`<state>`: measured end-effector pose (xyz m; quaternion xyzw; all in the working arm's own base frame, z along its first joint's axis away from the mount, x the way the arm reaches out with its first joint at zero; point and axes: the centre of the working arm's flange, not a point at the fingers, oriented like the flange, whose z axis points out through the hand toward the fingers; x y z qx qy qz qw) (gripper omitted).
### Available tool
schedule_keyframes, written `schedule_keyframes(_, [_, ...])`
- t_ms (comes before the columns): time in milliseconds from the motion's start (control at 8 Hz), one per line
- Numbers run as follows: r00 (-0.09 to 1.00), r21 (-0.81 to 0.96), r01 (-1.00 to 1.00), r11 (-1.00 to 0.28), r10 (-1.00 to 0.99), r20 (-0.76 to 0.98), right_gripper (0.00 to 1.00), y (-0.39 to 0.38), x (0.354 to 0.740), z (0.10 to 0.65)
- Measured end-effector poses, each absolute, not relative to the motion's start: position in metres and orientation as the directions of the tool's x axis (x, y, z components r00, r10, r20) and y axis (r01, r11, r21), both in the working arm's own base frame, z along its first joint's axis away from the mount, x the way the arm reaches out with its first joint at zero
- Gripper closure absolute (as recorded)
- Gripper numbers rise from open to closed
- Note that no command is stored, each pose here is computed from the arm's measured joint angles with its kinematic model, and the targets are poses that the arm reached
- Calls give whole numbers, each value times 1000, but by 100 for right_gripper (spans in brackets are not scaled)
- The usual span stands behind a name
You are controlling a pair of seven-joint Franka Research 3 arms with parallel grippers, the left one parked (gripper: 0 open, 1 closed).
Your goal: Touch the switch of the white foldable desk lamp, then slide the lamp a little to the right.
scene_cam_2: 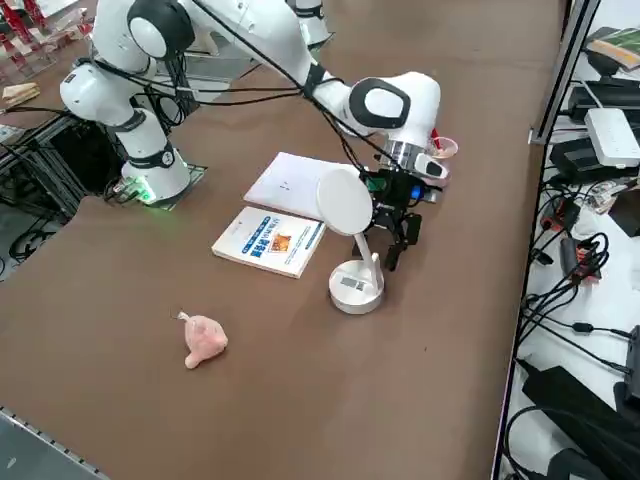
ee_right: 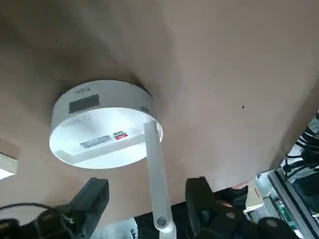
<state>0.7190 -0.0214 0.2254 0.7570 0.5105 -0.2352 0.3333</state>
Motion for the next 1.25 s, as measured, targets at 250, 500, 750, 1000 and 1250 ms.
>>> schedule_keyframes(250, [328,247,945,-217,615,-717,11,-22,720,227])
schedule_keyframes(500, [299,229,954,-193,615,-730,30,-23,721,228])
schedule_keyframes(750, [292,227,957,-183,607,-739,70,-21,721,229])
schedule_keyframes(1000, [285,221,958,-181,603,-745,85,-21,721,230])
schedule_keyframes(1250, [286,215,958,-189,593,-752,85,-22,720,231])
